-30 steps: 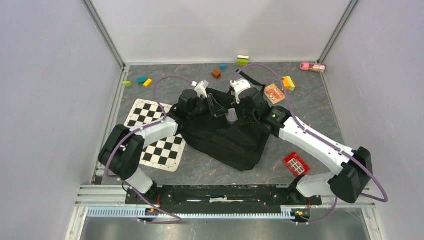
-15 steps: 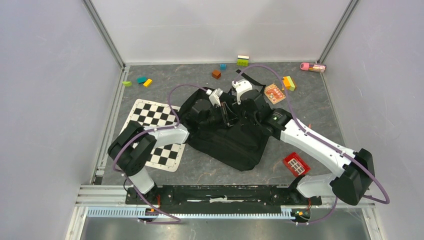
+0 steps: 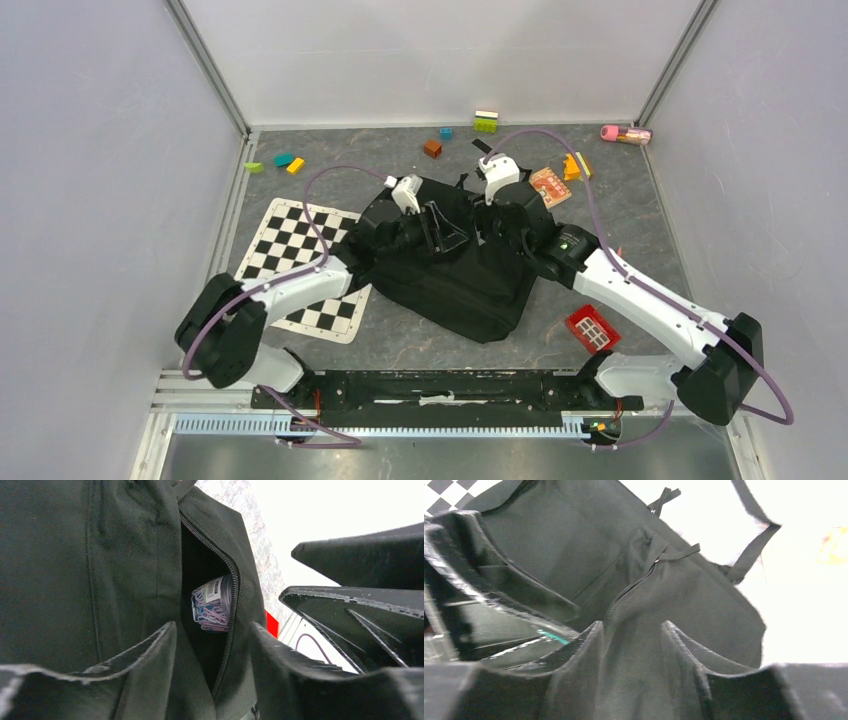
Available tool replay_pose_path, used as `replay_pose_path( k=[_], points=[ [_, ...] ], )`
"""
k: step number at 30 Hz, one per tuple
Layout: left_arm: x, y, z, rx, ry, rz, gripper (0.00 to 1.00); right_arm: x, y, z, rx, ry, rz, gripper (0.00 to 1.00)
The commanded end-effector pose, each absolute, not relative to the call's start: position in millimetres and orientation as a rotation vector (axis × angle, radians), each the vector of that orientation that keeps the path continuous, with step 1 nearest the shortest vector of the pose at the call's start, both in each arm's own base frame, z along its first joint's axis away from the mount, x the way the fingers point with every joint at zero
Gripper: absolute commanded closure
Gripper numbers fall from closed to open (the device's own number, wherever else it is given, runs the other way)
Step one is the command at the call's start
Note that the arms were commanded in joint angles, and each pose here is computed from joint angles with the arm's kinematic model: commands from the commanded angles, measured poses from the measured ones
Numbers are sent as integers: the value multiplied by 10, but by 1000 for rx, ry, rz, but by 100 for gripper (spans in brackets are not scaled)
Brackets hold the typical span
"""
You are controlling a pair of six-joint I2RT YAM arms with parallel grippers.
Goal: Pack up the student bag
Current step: Place the stationery in the student bag.
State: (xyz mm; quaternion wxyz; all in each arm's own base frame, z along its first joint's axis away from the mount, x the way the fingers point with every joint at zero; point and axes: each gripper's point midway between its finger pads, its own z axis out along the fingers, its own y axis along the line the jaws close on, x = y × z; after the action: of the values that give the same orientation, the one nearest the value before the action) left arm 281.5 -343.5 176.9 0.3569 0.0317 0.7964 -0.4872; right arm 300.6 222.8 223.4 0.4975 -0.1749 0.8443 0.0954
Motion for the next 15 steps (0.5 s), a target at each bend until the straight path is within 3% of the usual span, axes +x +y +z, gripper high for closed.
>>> replay_pose_path(
  k=[1, 5, 6, 8, 15],
  points=[
    [2857, -3129, 1824, 125, 2041, -1058, 31, 3060, 2179, 2506, -372, 1955, 237, 37],
    [2819, -2842, 1860, 96, 2080, -962, 3, 3017, 2120, 2571, -386, 1954, 224, 12],
    [2802, -2784, 1887, 97, 2086, -950, 1, 2996, 2098, 2569, -393, 1961, 219, 6],
    [2734, -2645, 1938, 105, 2121, -931, 0, 2963, 2020, 2566, -395, 1977, 199, 2],
    [2663, -2130, 2242, 160, 2190, -830, 0, 2948, 1369, 2374, -286, 2089, 103, 2]
  ],
)
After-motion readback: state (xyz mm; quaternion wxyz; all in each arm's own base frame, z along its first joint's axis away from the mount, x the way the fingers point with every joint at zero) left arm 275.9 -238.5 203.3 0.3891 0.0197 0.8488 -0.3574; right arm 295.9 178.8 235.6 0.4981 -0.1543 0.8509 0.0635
